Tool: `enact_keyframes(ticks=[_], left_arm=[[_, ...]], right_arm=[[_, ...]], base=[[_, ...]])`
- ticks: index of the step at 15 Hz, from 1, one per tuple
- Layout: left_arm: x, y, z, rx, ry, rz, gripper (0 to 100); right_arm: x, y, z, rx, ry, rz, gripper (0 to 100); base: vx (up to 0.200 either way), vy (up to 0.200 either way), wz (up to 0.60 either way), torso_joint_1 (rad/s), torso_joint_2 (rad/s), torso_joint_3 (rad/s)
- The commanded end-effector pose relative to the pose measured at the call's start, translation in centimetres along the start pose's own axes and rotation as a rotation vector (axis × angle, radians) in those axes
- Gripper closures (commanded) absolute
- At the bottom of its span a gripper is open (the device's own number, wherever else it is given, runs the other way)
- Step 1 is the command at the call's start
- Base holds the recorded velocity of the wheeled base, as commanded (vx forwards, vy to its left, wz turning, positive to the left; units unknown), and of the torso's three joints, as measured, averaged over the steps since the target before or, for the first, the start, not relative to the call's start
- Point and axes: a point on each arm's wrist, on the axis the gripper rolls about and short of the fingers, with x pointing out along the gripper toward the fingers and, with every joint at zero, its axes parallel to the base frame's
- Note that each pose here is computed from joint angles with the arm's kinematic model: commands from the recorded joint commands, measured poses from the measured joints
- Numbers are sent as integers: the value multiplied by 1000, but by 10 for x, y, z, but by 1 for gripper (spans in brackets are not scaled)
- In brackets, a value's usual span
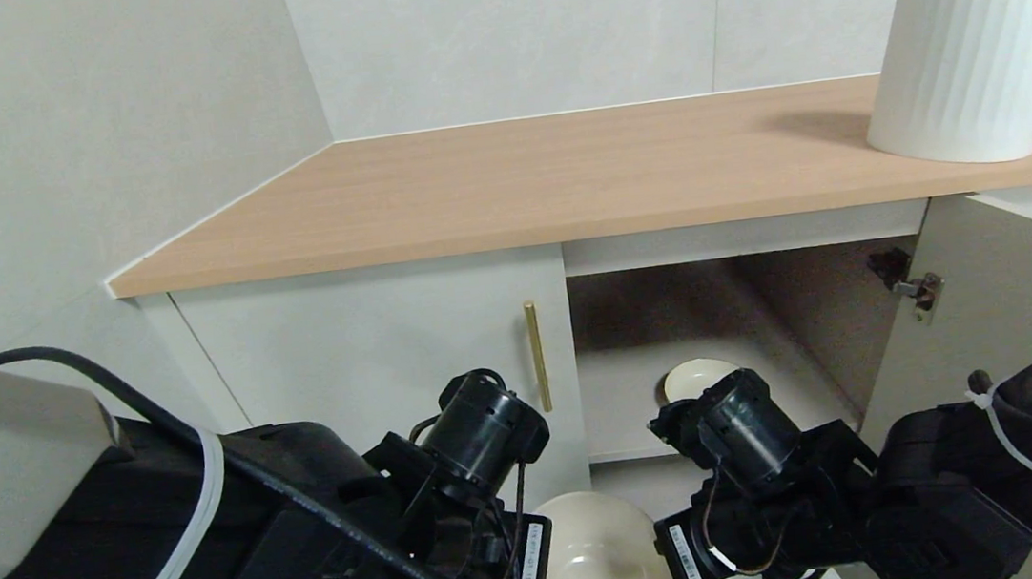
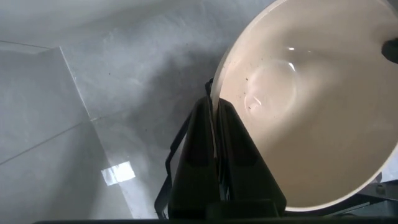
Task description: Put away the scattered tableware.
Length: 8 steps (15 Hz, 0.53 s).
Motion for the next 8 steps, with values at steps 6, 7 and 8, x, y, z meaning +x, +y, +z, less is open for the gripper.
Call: enact_keyframes(ticks=[6,7,8], left_arm=[[-2,0,1,-2,-5,-1,0],[-2,0,1,-6,-7,-1,0],[-1,0,1,-13,-5,-1,0]], right_arm=[[0,0,0,-1,-5,-17,100],[0,0,0,-1,-7,-16,100],[0,0,0,-2,-4,-17,100]], base=[[0,0,0,0,0,0],[0,0,0,0,0,0],[0,0,0,0,0,0]])
